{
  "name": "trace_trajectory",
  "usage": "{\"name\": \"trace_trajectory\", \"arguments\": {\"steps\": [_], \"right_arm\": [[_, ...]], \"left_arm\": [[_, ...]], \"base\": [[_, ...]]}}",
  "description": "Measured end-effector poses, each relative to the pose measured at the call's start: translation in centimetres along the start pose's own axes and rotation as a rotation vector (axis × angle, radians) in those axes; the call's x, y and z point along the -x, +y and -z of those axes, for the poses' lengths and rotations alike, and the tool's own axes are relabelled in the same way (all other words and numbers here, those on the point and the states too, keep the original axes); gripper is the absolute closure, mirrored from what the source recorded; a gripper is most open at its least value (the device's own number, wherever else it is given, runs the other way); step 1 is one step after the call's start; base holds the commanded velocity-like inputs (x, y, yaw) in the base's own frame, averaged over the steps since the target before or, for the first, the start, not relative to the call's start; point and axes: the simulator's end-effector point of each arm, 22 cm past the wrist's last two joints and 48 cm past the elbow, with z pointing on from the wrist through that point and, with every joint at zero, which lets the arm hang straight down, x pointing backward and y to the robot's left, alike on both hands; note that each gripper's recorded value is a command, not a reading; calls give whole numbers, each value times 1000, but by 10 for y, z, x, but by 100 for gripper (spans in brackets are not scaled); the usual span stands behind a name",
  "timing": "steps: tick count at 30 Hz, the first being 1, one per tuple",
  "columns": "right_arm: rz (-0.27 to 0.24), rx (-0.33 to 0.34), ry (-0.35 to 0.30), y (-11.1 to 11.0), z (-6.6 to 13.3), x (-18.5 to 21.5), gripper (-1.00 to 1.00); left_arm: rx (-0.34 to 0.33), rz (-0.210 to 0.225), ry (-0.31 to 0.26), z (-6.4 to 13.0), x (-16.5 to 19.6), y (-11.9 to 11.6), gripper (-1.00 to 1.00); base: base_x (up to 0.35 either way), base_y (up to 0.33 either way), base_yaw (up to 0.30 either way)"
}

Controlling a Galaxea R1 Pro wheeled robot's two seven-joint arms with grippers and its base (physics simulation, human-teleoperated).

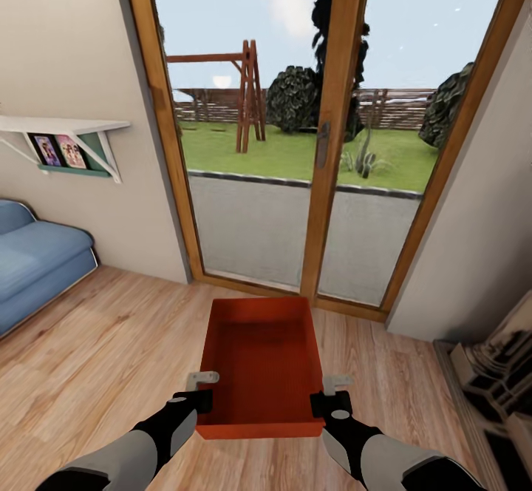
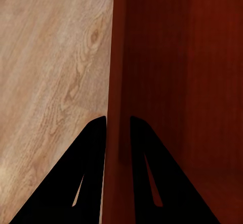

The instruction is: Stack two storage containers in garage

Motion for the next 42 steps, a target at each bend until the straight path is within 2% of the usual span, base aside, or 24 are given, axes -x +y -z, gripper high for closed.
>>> {"name": "trace_trajectory", "arguments": {"steps": [42], "right_arm": [[-5,-7,-68,-5,15,35,100]], "left_arm": [[-3,10,-67,20,32,-1,100]], "base": [[0,0,0]]}}
